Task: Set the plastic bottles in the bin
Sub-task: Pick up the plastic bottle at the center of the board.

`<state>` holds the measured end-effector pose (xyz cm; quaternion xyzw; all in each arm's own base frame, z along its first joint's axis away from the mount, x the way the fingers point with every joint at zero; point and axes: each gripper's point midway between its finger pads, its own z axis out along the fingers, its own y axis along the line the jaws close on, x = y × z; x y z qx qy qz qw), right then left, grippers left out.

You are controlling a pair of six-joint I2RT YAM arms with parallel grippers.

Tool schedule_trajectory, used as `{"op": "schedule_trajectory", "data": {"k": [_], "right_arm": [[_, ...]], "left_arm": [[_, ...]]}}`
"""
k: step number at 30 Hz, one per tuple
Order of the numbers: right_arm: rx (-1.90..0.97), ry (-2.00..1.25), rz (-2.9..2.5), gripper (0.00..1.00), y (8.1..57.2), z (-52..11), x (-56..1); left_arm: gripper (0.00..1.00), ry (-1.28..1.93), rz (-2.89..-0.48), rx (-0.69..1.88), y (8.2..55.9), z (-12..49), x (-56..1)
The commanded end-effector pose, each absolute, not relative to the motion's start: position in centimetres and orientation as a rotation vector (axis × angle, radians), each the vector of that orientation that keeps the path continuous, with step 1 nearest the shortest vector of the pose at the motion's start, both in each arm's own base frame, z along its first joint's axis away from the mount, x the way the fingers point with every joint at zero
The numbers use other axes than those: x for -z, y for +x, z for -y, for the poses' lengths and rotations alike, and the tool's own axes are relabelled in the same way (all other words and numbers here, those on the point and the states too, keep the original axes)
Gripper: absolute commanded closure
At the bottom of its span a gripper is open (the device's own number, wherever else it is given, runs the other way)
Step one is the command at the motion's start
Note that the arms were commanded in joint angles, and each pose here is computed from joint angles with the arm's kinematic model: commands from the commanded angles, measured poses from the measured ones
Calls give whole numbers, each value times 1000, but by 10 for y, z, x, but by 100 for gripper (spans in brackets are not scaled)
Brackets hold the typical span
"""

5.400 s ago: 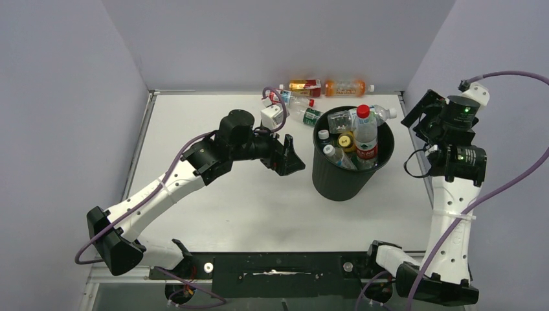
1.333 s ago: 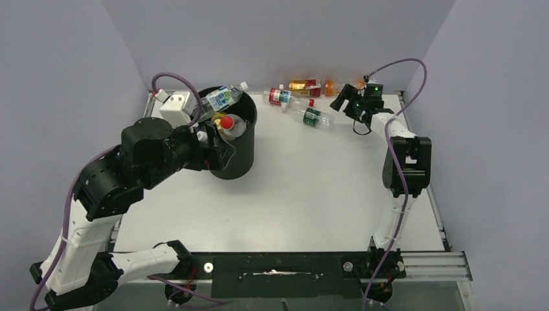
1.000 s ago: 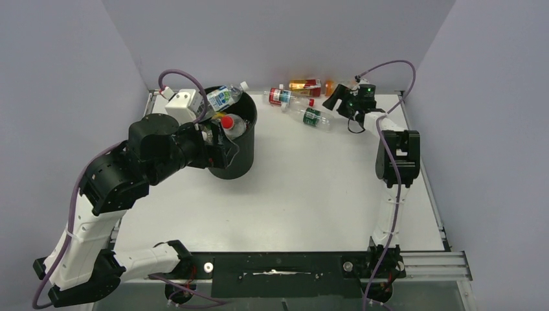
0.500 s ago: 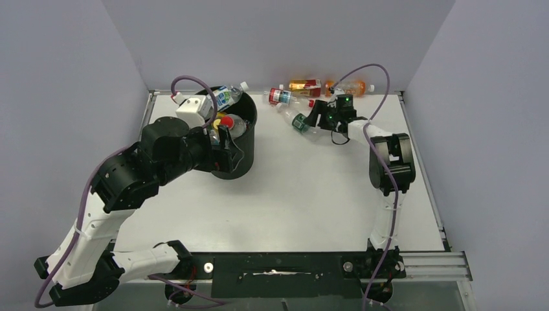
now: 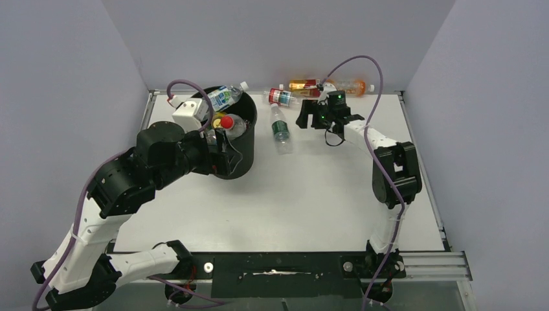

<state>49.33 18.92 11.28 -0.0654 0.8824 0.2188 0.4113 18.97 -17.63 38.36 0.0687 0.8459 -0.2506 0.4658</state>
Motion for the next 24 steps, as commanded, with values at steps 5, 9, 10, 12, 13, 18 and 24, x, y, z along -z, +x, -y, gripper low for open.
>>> {"op": "schedule_trajectory", "data": {"k": [5,9,10,12,13,18,24], "right_arm": [[-565,-382,-2158,11,508,-265,-122],[-614,-376,-2176,10,502,-296,-113],[-595,-374,-2196,10,501,-301,-108],[-543,-348,-2243,10,501,-303,-96],[-519,-333,-2273,10,499,-302,-88],[-455,-276,-2361,10,492,-294,-62],[-464,-271,-2385,24,488,-291,-54]], "left_arm": [[10,131,-1986,695,189,178,-406],[10,129,-1995,695,188,178,-403],[10,129,-1996,697,188,178,-402],[10,128,-1994,698,188,177,-403],[10,128,-1992,698,187,176,-404],[10,129,-1987,693,186,174,-406],[10,133,-1985,703,186,176,-406]]}}
